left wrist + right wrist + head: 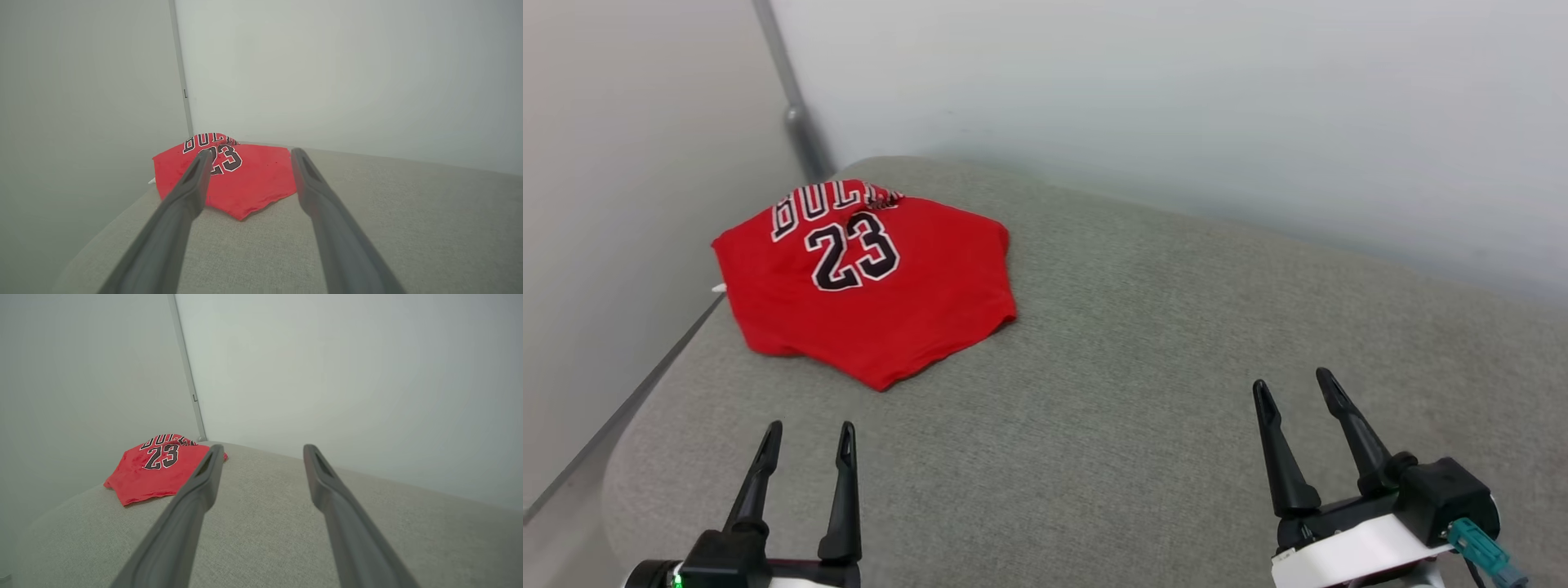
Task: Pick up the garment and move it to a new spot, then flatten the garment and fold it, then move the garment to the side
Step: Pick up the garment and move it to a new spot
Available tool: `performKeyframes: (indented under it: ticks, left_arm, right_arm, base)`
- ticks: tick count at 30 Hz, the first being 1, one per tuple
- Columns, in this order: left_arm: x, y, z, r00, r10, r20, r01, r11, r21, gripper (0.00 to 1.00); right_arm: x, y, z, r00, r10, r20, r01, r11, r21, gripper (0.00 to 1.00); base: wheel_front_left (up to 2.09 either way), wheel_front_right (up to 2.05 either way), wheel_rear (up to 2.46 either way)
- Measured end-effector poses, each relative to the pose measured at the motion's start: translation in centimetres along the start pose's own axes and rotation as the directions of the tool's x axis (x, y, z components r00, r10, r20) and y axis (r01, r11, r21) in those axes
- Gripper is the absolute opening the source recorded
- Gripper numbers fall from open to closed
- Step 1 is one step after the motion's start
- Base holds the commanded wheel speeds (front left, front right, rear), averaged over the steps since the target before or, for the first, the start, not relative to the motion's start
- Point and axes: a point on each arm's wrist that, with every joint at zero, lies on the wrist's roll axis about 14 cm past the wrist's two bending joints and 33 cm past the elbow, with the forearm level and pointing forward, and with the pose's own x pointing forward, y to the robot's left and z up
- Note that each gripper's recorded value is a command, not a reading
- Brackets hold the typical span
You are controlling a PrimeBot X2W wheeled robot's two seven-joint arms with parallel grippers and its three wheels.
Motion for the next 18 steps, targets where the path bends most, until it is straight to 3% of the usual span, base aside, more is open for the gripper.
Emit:
performKeyframes:
  ticks: [7,18]
  left_arm:
    - [-1.5,1.6,0.4,0.999,0.052,0.008,-0.052,0.999,0.004,1.00]
    - [-1.7,1.7,-0.4,0.998,0.056,-0.018,-0.057,0.998,-0.035,1.00]
  right_arm:
    - [0.5,2.6,0.0,0.997,0.075,-0.001,-0.075,0.997,0.011,1.00]
    - [0.4,2.5,-0.4,0.997,0.072,-0.011,-0.071,0.997,0.023,1.00]
  base:
    - [0.00,0.00,0.00]
    - [0.00,0.00,0.00]
